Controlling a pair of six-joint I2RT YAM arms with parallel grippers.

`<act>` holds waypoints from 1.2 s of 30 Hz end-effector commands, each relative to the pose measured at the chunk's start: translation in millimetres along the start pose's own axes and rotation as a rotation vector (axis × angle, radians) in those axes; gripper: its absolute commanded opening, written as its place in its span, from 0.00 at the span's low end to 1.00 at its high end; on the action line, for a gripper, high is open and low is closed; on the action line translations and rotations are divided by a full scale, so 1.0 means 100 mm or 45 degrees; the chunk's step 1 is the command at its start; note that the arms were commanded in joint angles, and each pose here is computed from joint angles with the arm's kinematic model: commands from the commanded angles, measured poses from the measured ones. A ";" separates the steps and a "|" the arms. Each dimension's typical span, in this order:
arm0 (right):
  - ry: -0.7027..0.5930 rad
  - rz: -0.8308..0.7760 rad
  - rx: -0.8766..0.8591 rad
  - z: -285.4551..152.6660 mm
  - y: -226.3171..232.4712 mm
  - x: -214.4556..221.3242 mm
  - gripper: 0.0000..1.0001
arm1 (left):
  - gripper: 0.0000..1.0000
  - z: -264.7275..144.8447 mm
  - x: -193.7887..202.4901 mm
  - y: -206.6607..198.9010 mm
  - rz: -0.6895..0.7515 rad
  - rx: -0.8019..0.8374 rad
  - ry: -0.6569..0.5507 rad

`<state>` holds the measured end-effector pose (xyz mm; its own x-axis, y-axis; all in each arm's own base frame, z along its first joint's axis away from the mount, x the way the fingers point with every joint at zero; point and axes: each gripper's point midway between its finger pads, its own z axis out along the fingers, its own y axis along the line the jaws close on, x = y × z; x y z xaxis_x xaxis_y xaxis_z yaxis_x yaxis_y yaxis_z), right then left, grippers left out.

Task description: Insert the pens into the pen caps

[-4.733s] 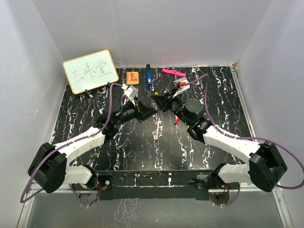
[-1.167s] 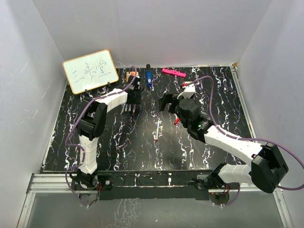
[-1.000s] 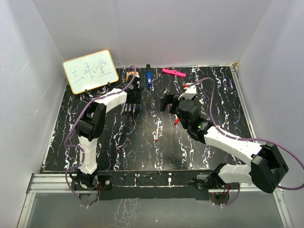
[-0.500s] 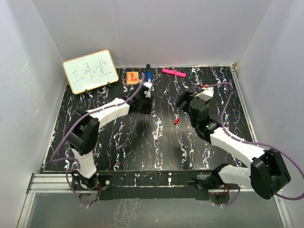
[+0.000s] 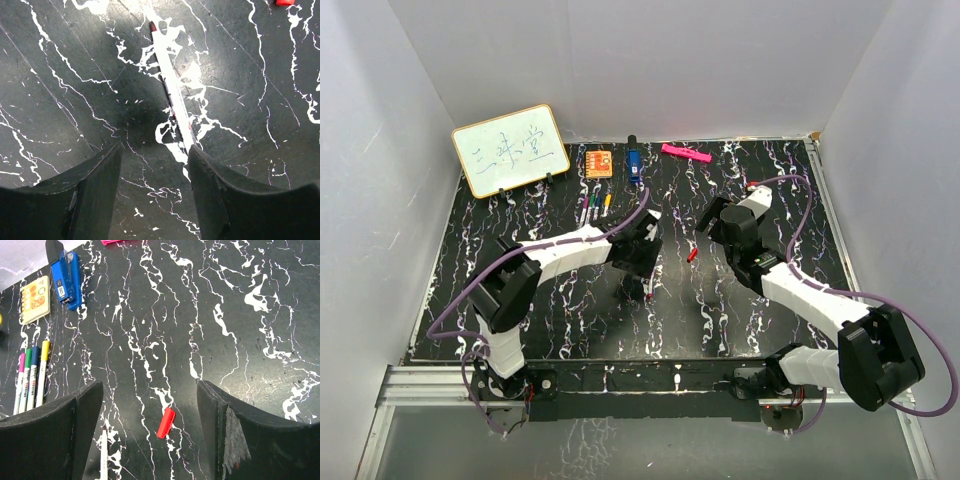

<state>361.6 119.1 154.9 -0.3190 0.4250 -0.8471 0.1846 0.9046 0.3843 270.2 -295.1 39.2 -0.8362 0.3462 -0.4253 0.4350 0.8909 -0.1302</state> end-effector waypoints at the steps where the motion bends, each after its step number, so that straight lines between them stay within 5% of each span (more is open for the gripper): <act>1: -0.060 0.039 -0.060 -0.03 0.11 -0.15 0.74 | 0.54 0.01 -0.07 -0.14 0.004 0.029 0.000; 11: -0.054 0.042 -0.059 -0.02 0.09 -0.10 0.73 | 0.56 0.20 -0.05 -0.20 0.020 0.035 0.046; 23: -0.030 0.057 -0.079 -0.01 0.12 -0.06 0.72 | 0.44 0.30 0.40 0.49 0.136 -0.406 0.270; 36: -0.022 0.063 -0.081 0.00 0.14 -0.05 0.72 | 0.34 0.33 0.67 0.56 0.224 -0.393 0.414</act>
<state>359.3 127.1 150.0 -0.3409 0.4364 -0.8326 0.1527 0.8996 0.4091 288.6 -283.1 14.8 -0.8174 0.4432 -0.3679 0.4385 0.8930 0.1014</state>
